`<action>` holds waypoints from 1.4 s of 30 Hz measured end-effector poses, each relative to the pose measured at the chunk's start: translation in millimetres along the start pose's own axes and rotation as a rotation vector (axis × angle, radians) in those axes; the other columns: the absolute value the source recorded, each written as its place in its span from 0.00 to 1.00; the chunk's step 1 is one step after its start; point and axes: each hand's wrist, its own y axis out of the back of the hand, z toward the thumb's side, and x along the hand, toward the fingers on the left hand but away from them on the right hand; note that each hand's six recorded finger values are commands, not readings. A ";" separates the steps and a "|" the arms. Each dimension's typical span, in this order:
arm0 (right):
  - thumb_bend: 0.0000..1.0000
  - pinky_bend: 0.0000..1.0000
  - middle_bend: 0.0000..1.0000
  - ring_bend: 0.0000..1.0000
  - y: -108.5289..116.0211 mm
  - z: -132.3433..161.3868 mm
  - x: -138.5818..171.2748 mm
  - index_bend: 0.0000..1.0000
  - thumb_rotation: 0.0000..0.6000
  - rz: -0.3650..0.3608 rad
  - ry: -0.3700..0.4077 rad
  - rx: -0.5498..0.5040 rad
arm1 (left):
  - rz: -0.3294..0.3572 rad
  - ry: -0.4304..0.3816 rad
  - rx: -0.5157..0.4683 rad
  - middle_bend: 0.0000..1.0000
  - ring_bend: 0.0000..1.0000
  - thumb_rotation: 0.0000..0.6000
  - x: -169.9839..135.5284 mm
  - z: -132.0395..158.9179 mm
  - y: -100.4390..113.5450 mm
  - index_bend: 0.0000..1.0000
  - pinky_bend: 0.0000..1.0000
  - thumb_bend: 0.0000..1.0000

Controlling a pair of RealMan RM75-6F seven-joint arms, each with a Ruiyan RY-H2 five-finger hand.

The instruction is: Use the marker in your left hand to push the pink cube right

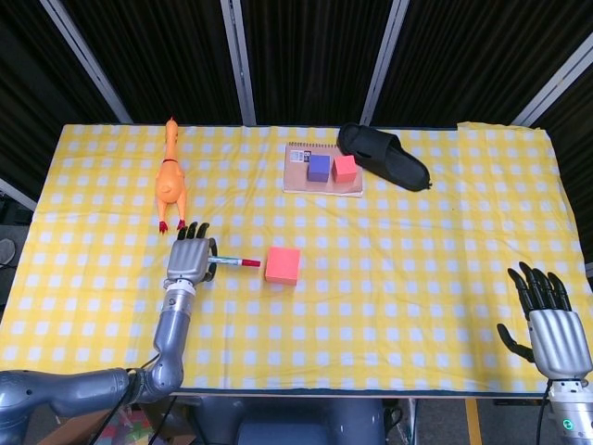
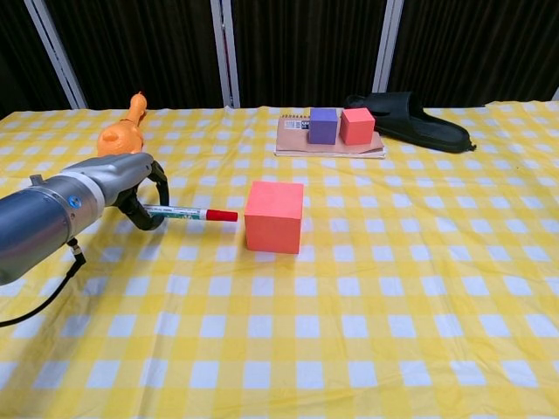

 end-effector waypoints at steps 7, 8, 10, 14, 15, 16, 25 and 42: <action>0.38 0.00 0.00 0.00 0.4 -0.5 -0.3 0.00 1.00 0.000 -0.004 -0.004 | -0.013 -0.022 0.004 0.07 0.00 1.00 -1.0 11.7 -4.4 0.53 0.08 0.52; 0.38 0.00 0.00 0.00 0.4 -0.6 -0.2 0.00 1.00 0.000 -0.004 -0.005 | -0.013 -0.027 0.004 0.07 0.00 1.00 -0.8 14.5 -4.7 0.53 0.08 0.52; 0.38 0.00 0.00 0.00 0.6 -0.7 -0.1 0.00 1.00 0.001 -0.004 -0.005 | -0.012 -0.037 -0.001 0.07 0.00 1.00 -0.6 21.6 -5.2 0.53 0.08 0.52; 0.38 0.00 0.00 0.00 0.7 -0.8 -0.1 0.00 1.00 0.000 -0.004 -0.006 | -0.007 -0.065 -0.009 0.07 0.00 1.00 -0.6 38.3 -5.9 0.53 0.08 0.52; 0.38 0.00 0.00 0.00 0.7 -0.9 -0.1 0.00 1.00 0.000 -0.004 -0.006 | -0.005 -0.071 -0.011 0.07 0.00 1.00 -0.6 42.2 -5.8 0.53 0.08 0.52; 0.38 0.00 0.00 0.00 0.7 -1.0 -0.1 0.00 1.00 0.000 -0.004 -0.006 | -0.004 -0.076 -0.013 0.07 0.00 1.00 -0.5 46.1 -5.8 0.53 0.08 0.52; 0.38 0.00 0.00 0.00 0.4 -1.6 -0.3 0.00 1.00 0.004 -0.007 -0.013 | -0.012 -0.134 -0.008 0.07 0.00 1.00 -1.4 87.9 -10.4 0.54 0.08 0.52; 0.38 0.00 0.00 0.00 1.6 -3.1 0.6 0.00 1.00 0.006 -0.013 -0.024 | -0.016 -0.193 0.006 0.08 0.00 1.00 -6.9 146.8 -17.9 0.54 0.08 0.52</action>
